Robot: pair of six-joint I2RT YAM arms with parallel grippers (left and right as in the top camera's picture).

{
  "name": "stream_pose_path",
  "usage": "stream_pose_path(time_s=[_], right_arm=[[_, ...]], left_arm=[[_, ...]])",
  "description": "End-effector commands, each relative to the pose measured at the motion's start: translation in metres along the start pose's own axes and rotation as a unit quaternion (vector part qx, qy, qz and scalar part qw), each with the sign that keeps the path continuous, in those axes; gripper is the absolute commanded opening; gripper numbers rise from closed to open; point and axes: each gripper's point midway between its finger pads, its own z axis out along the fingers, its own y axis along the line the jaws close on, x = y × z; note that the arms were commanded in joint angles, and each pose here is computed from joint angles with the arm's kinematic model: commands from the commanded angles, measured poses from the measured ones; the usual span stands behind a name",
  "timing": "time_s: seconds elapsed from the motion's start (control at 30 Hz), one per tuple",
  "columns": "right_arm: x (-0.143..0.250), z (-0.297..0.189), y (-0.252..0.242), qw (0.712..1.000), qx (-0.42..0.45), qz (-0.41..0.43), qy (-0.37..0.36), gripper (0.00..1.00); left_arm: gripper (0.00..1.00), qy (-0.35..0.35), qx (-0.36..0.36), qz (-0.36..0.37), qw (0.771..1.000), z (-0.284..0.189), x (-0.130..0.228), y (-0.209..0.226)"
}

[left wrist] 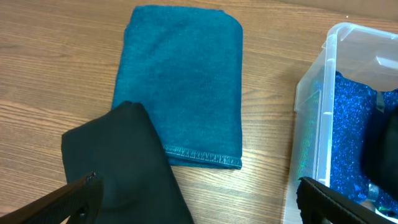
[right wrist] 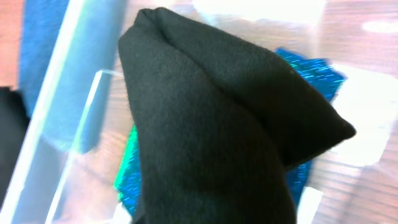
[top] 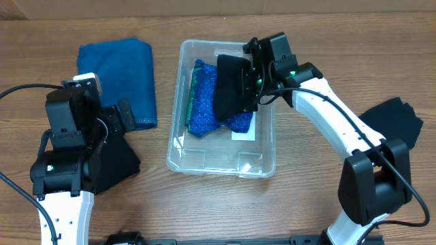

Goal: Pack container
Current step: 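Lay the black cloth on top of the sparkly cloth in the bin, then grasp the remaining black cloth on the right with the right gripper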

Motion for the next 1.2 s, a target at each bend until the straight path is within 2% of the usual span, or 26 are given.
stream_pose_path(time_s=[0.0, 0.03, 0.07, 0.1, 0.23, 0.33, 0.4, 0.5, 0.57, 0.63, 0.77, 0.8, 0.87, 1.03, 1.17], right_arm=[[-0.017, -0.014, -0.007, 0.999, 0.031, -0.001, -0.034, 0.31], [-0.016, -0.014, -0.007, 0.999, 0.031, 0.000, -0.032, 0.74], [-0.015, -0.014, -0.007, 0.999, 0.032, 0.000, -0.031, 0.98], [-0.015, -0.014, -0.007, 0.999, 0.032, 0.001, -0.031, 1.00], [-0.031, -0.038, -0.002, 0.997, 0.052, 0.001, -0.057, 1.00], [-0.063, -0.097, 0.000, 0.987, 0.107, 0.006, -0.123, 1.00], [-0.079, -0.141, -0.013, 0.971, 0.153, 0.047, -0.177, 1.00], [-0.081, -0.230, -0.067, 0.924, 0.237, 0.151, -0.258, 1.00], [-0.065, -0.263, -0.109, 0.901, 0.275, 0.213, -0.260, 1.00], [-0.025, -0.292, -0.179, 0.861, 0.333, 0.310, -0.228, 1.00], [0.034, -0.302, -0.258, 0.820, 0.344, 0.424, -0.171, 1.00], [0.064, -0.298, -0.291, 0.796, 0.345, 0.475, -0.148, 1.00], [0.097, -0.287, -0.322, 0.775, 0.337, 0.521, -0.119, 1.00], [0.157, -0.243, -0.383, 0.760, 0.293, 0.577, -0.062, 1.00], [0.167, -0.218, -0.402, 0.778, 0.260, 0.570, -0.043, 1.00]], left_arm=[[1.00, -0.009, -0.001, 0.002, 1.000, -0.004, -0.008, -0.001], [1.00, -0.008, -0.001, 0.002, 1.000, -0.004, -0.007, -0.001], [1.00, -0.009, -0.001, 0.002, 1.000, -0.004, -0.007, -0.001], [1.00, -0.008, -0.001, 0.002, 1.000, -0.004, -0.007, -0.001], [1.00, -0.009, -0.001, 0.002, 1.000, -0.004, -0.007, -0.001], [1.00, -0.009, -0.001, 0.002, 1.000, -0.004, -0.007, -0.001], [1.00, -0.009, -0.001, 0.002, 1.000, -0.004, -0.007, -0.001], [1.00, -0.009, -0.001, 0.002, 1.000, -0.004, -0.007, -0.001], [1.00, -0.009, -0.001, 0.002, 1.000, -0.004, -0.007, -0.001], [1.00, -0.009, -0.001, 0.002, 1.000, -0.004, -0.008, -0.001], [1.00, -0.009, -0.001, 0.002, 1.000, -0.004, -0.008, -0.001], [1.00, -0.008, -0.001, 0.002, 1.000, -0.004, -0.007, -0.001], [1.00, -0.008, -0.001, 0.002, 1.000, -0.004, -0.007, -0.001], [1.00, -0.009, -0.001, 0.002, 1.000, -0.004, -0.007, -0.001], [1.00, -0.009, -0.001, 0.002, 1.000, -0.004, -0.007, -0.001]])
